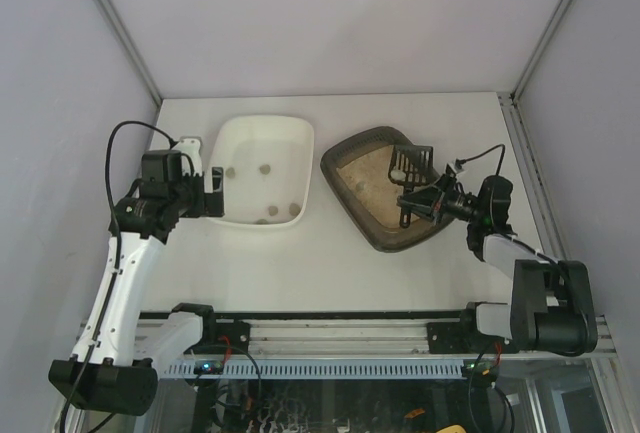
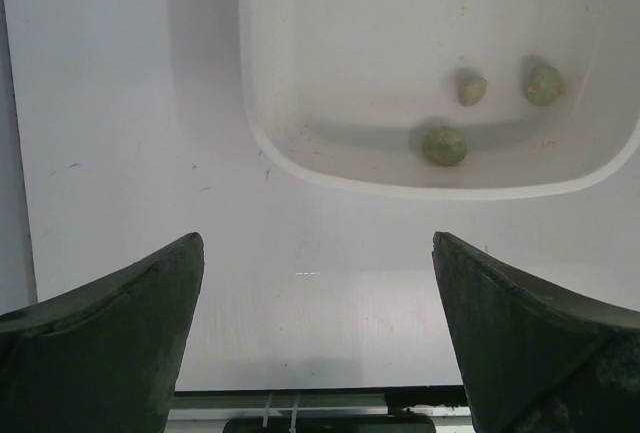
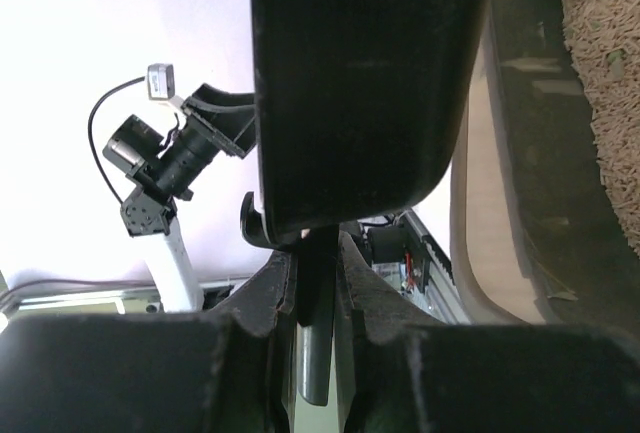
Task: Clean the litter box
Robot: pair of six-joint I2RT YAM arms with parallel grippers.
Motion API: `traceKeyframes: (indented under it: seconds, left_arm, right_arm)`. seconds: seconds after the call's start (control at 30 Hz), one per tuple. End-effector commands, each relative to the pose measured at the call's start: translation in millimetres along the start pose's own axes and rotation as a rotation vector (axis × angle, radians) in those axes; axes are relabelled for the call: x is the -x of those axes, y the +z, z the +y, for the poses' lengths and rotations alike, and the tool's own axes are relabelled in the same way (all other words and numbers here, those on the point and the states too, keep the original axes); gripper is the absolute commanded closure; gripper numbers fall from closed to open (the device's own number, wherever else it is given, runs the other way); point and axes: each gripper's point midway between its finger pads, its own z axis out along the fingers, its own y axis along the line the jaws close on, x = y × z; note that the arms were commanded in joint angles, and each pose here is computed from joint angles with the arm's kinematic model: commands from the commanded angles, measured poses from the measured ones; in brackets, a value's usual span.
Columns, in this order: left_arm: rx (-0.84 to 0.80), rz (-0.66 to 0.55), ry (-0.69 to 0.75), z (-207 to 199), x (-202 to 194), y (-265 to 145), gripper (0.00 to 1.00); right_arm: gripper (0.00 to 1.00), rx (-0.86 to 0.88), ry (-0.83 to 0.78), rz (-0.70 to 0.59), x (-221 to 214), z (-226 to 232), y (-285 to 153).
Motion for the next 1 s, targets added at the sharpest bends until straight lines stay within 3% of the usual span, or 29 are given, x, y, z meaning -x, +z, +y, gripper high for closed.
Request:
traceKeyframes:
  seconds: [0.0, 0.17, 0.27, 0.43, 0.53, 0.67, 0.8, 0.97]
  left_arm:
    - [-0.039, -0.025, 0.018, -5, 0, -2, 0.0]
    - [-0.09, -0.006, 0.053, -13, -5, 0, 0.0]
    - [-0.113, 0.005, 0.064, -16, -7, 0, 0.0]
    - [-0.108, 0.01, 0.069, -15, -10, 2, 0.0]
    - [-0.117, 0.014, 0.073, -17, -11, 3, 0.0]
    - [-0.132, 0.018, 0.077, -19, -12, 4, 0.0]
    - [-0.136, 0.024, 0.08, -20, -13, 5, 0.0]
    - [-0.158, 0.027, 0.089, -23, -16, 4, 0.0]
  right_arm:
    - [1.0, 0.035, -0.049, 0.029, -4, 13, 5]
    - [1.0, 0.054, 0.021, -0.135, 27, 3, -16]
    - [1.0, 0.057, 0.003, -0.013, 8, 9, 0]
    - [1.0, 0.065, 0.019, -0.114, 23, 6, -14]
    - [1.0, 0.076, -0.002, 0.0, 3, 14, -2]
    - [1.0, 0.093, -0.001, -0.115, 22, 16, -19]
    - [1.0, 0.085, -0.017, 0.001, 2, 20, -5]
    - [1.0, 0.11, 0.002, -0.104, 20, 22, -17]
